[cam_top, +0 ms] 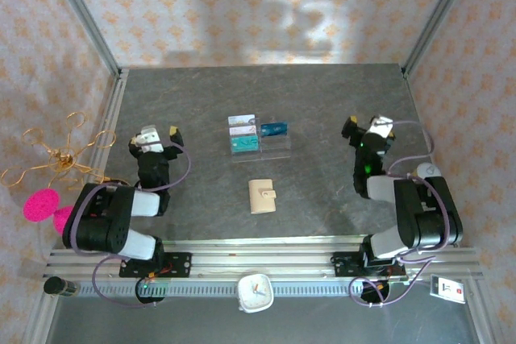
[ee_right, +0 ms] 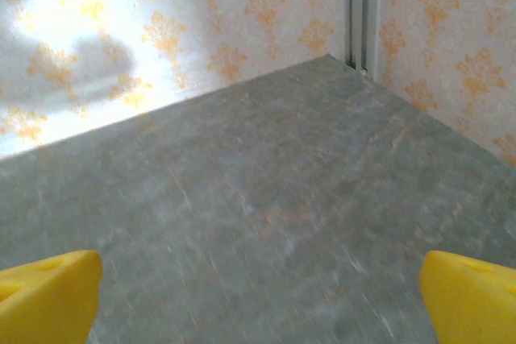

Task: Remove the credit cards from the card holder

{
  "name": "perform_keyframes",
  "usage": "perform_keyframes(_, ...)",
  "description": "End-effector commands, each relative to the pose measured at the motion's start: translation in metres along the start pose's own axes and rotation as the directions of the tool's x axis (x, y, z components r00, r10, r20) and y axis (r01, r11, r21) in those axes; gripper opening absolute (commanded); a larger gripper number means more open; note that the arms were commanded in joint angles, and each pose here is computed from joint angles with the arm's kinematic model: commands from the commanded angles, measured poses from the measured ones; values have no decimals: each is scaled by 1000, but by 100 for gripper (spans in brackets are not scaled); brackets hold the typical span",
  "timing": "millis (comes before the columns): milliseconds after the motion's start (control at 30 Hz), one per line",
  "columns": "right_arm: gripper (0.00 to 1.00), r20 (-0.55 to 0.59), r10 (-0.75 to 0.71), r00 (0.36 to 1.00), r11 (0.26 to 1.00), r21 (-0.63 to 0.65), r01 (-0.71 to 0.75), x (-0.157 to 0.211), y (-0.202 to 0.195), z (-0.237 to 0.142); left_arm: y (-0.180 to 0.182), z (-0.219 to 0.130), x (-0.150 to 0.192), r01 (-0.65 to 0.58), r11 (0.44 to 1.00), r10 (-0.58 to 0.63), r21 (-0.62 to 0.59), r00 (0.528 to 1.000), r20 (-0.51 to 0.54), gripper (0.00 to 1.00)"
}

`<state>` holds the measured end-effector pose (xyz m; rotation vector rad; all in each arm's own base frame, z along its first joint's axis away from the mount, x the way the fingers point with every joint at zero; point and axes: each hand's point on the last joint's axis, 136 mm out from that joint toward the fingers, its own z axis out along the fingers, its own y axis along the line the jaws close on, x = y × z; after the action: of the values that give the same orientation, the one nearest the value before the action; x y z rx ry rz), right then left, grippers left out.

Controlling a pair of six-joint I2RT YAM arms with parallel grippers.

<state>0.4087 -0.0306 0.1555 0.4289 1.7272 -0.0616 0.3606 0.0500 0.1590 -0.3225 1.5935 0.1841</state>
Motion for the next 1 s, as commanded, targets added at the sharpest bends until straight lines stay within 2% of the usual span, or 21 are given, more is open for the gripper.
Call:
perform_keyframes(0,100,-112,48,993,997,68,-40,12,-9,-4,7,-2,-17,27,999,-26,-38,999,18,100)
perform_keyframes(100,100,-66,58,996,978,202,-44,-7,-20,-10,11,-13,-48,137,990,-131,-35,984,119,100)
perform_keyframes(200,100,-2,159,987,914,377,-146,-21,-42,-11,21,-25,-76,346,938,-333,-17,913,236,99)
perform_keyframes(267,100,-49,234,971,879,438,-190,-15,-46,-5,24,-26,-88,463,886,-448,10,852,271,99)
perform_keyframes(333,100,-101,350,931,821,512,-253,-1,-51,-3,16,-22,-95,516,854,-514,63,821,247,99)
perform_keyframes(400,100,-209,352,912,857,464,-224,12,-38,7,7,-22,-100,549,828,-560,117,799,217,100)
perform_keyframes(467,94,-242,345,907,886,403,-229,20,-26,7,3,-24,-101,601,782,-623,164,760,185,100)
perform_keyframes(500,93,-240,339,910,901,360,-241,20,-20,5,5,-25,-99,644,747,-664,163,727,172,99)
perform_keyframes(567,92,-206,343,916,925,245,-292,14,-5,-5,18,-24,-77,780,620,-783,82,610,123,100)
perform_keyframes(600,93,-183,353,918,926,208,-314,9,-2,-9,24,-26,-73,812,579,-813,66,570,123,99)
perform_keyframes(633,94,-170,354,920,929,173,-326,4,1,-13,22,-28,-73,815,573,-819,84,565,103,99)
perform_keyframes(700,94,-177,339,924,938,140,-318,-1,7,-16,10,-32,-80,772,618,-785,147,616,68,99)
perform_keyframes(800,94,-200,309,930,948,146,-283,-2,9,-16,-14,-35,-86,721,648,-743,247,669,-7,99)
perform_keyframes(900,94,-221,300,928,951,144,-273,1,10,-19,-31,-37,-83,708,646,-726,286,686,-57,99)
perform_keyframes(967,94,-230,307,923,950,138,-282,4,12,-21,-42,-40,-78,683,663,-697,305,712,-80,99)
